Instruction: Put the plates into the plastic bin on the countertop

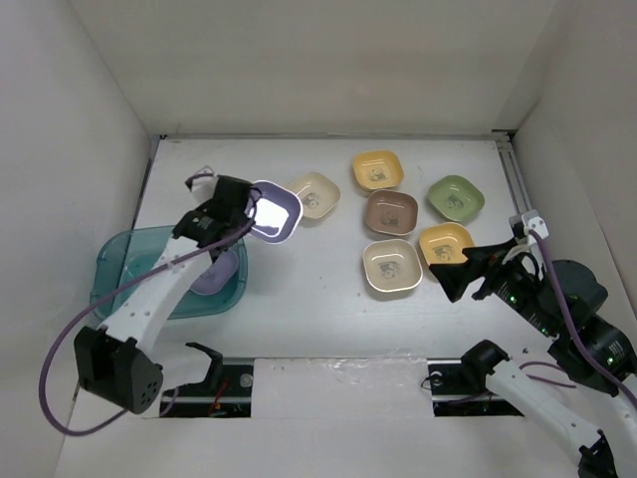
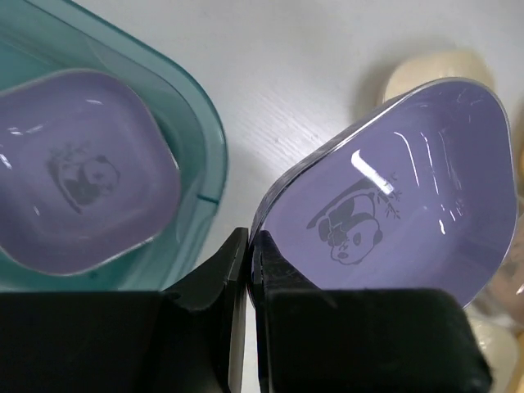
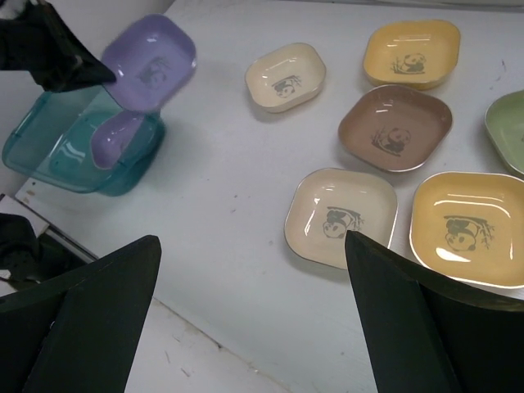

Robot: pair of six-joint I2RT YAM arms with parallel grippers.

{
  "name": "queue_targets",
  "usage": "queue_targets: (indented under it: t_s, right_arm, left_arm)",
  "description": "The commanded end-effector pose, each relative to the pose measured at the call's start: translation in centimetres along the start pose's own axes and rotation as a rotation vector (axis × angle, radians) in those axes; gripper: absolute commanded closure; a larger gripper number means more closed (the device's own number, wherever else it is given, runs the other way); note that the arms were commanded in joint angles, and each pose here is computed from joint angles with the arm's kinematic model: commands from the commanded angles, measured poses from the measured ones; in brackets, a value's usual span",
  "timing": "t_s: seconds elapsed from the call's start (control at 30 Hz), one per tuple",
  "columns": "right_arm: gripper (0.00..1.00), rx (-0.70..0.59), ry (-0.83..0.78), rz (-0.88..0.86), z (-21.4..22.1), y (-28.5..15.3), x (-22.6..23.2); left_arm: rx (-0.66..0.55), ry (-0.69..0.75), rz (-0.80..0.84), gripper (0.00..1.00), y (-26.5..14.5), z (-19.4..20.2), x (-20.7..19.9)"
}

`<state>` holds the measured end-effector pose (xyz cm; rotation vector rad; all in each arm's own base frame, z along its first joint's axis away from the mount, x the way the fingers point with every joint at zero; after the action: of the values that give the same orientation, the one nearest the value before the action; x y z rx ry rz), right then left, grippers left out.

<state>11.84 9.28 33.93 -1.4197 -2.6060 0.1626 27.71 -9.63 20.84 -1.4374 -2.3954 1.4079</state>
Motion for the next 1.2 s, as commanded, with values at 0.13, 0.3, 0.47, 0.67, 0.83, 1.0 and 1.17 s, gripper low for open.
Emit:
queue_targets:
  t_s: [0.13, 0.3, 0.47, 0.67, 0.83, 1.0, 1.17]
  right_arm:
    - [0.0, -0.075, -0.004, -0.042, -2.2, 0.1, 0.7]
    - [0.0, -0.085, -0.026, -0.042, -2.5, 0.0, 0.6]
    - [0.0, -0.114, -0.027, -0.055, -2.8, -0.6, 0.8]
    - [0.0, -0.134, -0.037, -0.057, -3.0, -1.2, 0.8]
    - [0.0, -0.145, -0.046, -0.057, -3.0, -1.5, 0.8]
    - [0.0, -0.145, -0.046, -0.057, -3.0, -1.5, 0.8]
    - [0.0, -0.136, -0.046, -0.056, -3.0, -1.2, 0.8]
  left_arm:
    - [-0.092, -0.188, -0.117, 1.0, 0.7, -9.1, 9.9]
    - [-0.065, -0.24, -0.148, 1.0, 0.1, -9.4, 12.6]
    - [-0.041, -0.156, -0.242, 1.0, 0.7, -10.0, 13.7]
    - [0.03, -0.123, -0.28, 1.0, 1.7, -9.0, 14.3]
    - [0.028, -0.132, -0.296, 0.84, 1.6, -9.0, 14.5]
    - [-0.061, -0.174, -0.298, 0.0, -0.3, -9.9, 14.5]
    - [-0.118, -0.165, -0.079, 0.0, -3.3, -11.1, 11.6]
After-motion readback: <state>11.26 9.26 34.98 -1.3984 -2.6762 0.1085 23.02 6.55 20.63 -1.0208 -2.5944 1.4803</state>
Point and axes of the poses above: each gripper's point midway between its finger pads, its own y axis out along the fingers, its own x axis along the line the jaws close on, z = x × y, the point moved 4 cm from there along -y, back along the fingers, and after that the axes turned 12 degrees about -y, right-handed, at the moved point
